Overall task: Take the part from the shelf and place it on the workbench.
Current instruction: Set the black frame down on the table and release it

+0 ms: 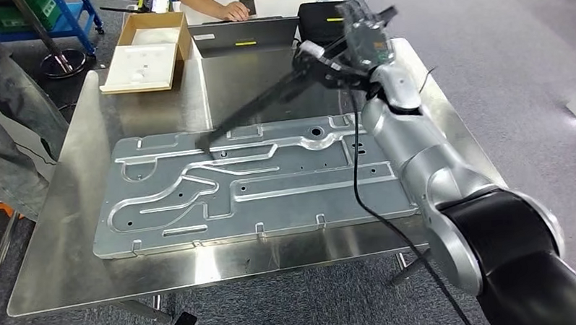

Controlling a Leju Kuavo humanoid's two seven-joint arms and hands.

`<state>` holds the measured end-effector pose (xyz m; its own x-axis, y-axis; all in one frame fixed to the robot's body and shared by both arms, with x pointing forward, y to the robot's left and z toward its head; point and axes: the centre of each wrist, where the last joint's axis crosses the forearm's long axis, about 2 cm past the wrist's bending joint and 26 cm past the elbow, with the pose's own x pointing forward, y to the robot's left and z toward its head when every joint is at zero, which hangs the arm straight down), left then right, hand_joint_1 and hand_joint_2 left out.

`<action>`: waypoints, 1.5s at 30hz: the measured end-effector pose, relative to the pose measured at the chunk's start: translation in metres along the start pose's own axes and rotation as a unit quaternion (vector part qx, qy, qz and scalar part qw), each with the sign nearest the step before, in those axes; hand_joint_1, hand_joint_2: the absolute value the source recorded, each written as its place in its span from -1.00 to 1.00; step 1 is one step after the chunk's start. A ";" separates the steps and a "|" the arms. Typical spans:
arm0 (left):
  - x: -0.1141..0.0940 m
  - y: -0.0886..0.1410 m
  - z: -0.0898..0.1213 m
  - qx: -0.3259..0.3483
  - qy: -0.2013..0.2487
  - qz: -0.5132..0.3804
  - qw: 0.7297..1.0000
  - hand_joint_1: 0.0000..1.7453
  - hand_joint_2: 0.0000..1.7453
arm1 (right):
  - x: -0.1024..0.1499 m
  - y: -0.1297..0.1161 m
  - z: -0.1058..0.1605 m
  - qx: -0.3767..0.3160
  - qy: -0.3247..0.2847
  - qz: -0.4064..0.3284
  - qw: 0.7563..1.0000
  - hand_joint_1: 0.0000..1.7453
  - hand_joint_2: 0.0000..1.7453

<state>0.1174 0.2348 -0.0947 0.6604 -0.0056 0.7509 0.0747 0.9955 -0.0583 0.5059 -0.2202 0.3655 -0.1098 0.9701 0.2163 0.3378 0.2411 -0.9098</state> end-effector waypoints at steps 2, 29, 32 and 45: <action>0.001 -0.001 -0.001 -0.002 -0.001 -0.002 1.000 -1.00 -1.00 | -0.003 0.005 0.003 -0.015 -0.010 0.068 0.998 -1.00 -1.00; 0.001 -0.004 0.000 -0.001 -0.004 0.004 1.000 -1.00 -1.00 | -0.012 0.010 0.009 0.001 0.005 -0.123 0.992 -1.00 -1.00; -0.001 -0.003 0.001 0.000 -0.003 0.006 1.000 -1.00 -1.00 | -0.013 0.009 0.008 0.019 0.008 -0.171 0.985 -1.00 -1.00; 0.001 -0.007 -0.001 -0.008 -0.002 -0.003 1.000 -1.00 -1.00 | -0.032 0.011 0.016 -0.142 0.001 -0.025 0.990 -1.00 -1.00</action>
<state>0.1181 0.2278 -0.0936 0.6567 -0.0108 0.7540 0.0898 0.9939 -0.0640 0.4983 -0.2492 0.3433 -0.1315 0.9569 0.2590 0.5806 0.2861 -0.7623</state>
